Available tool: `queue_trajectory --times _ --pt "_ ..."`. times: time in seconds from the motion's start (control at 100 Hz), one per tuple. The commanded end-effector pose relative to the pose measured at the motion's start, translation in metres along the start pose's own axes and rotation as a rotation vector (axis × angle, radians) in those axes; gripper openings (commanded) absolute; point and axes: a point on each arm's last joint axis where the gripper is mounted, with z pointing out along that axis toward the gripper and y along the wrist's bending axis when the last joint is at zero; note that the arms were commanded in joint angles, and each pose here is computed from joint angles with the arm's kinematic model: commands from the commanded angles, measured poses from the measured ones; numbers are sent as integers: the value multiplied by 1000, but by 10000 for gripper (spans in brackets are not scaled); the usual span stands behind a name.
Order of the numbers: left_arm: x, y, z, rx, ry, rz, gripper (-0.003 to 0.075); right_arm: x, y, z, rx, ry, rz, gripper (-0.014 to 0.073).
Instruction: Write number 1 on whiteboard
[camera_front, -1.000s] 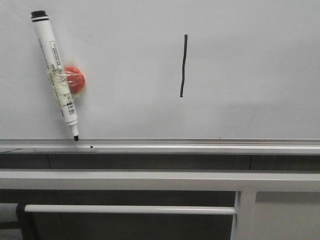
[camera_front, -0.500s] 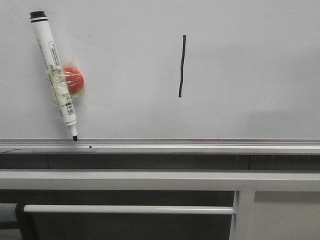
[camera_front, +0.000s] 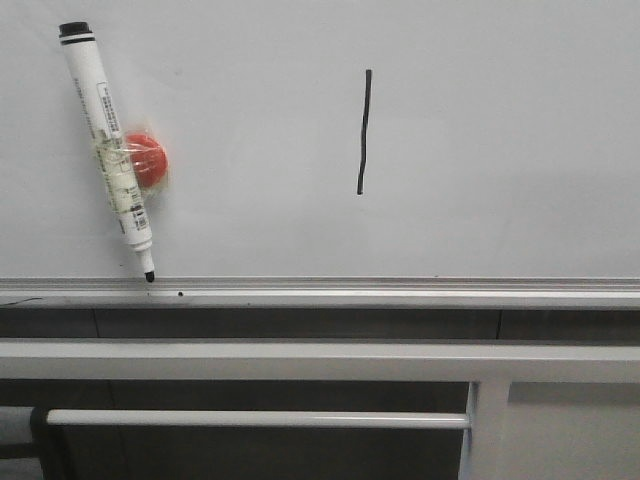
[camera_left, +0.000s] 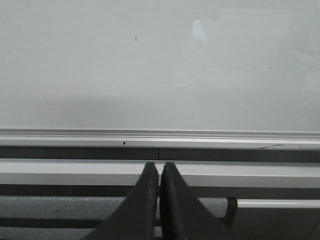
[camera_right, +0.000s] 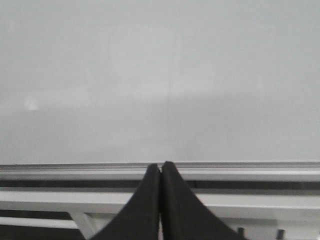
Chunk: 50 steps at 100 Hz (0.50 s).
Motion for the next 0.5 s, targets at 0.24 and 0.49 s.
queue_trajectory --times 0.24,0.49 --pt "-5 0 -1 0 -82 -11 -20 16 -11 -3 143 105 -98 -64" --pt "-5 0 -1 0 -82 -11 -20 17 -13 -3 166 117 -161 -64"
